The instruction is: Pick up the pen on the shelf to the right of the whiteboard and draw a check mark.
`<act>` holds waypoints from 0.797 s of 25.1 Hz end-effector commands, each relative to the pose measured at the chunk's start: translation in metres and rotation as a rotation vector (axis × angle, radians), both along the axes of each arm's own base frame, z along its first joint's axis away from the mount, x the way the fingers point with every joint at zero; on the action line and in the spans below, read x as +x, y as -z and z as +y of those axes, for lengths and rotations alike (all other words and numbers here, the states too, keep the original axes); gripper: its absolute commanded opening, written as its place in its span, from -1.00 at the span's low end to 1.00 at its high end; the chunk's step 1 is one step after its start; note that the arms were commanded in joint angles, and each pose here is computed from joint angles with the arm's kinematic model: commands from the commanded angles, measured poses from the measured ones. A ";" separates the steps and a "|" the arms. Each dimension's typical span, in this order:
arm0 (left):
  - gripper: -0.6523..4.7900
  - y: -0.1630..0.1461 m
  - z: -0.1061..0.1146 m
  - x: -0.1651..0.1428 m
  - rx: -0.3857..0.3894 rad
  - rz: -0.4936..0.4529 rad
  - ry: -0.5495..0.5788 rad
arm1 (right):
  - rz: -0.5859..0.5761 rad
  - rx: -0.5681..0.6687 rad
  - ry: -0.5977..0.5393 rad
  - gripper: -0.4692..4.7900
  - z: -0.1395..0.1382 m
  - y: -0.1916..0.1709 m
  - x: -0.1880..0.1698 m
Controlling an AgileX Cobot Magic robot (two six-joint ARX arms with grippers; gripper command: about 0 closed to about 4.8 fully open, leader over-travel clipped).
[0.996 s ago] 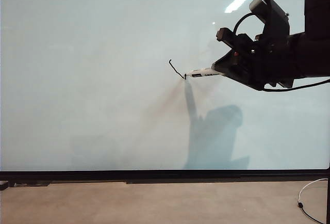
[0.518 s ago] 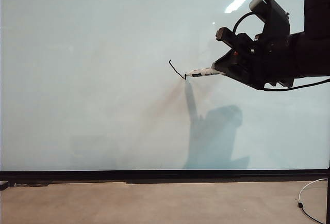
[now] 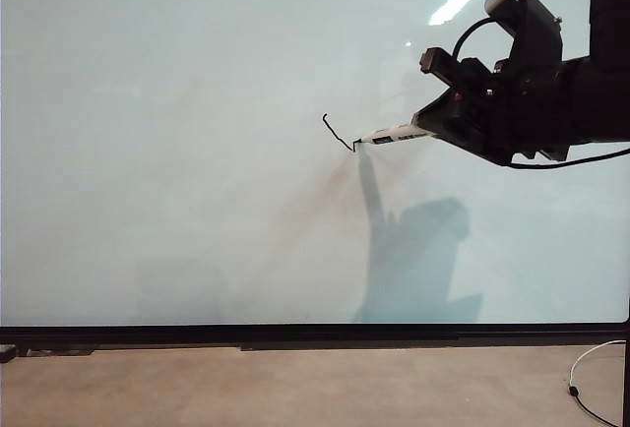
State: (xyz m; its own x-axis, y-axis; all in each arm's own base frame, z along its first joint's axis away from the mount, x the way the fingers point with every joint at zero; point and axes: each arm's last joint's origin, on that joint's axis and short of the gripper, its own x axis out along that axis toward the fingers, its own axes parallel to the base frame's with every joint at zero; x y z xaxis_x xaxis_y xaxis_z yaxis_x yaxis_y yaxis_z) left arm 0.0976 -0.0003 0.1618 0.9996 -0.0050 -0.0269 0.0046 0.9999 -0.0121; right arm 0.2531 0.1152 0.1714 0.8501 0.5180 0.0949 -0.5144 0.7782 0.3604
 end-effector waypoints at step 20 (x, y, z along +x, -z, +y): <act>-0.78 -0.002 0.000 0.000 0.004 -0.009 0.000 | -0.109 -0.010 0.066 -0.84 -0.012 -0.027 -0.005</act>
State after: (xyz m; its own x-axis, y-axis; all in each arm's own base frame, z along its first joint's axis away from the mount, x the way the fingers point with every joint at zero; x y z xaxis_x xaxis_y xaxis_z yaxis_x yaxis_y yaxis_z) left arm 0.0976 -0.0003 0.1618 0.9996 -0.0050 -0.0269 0.0046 0.9999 -0.0125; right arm 0.2481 0.1070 0.1921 0.8556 0.4918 0.1614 -0.5171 0.7982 0.3091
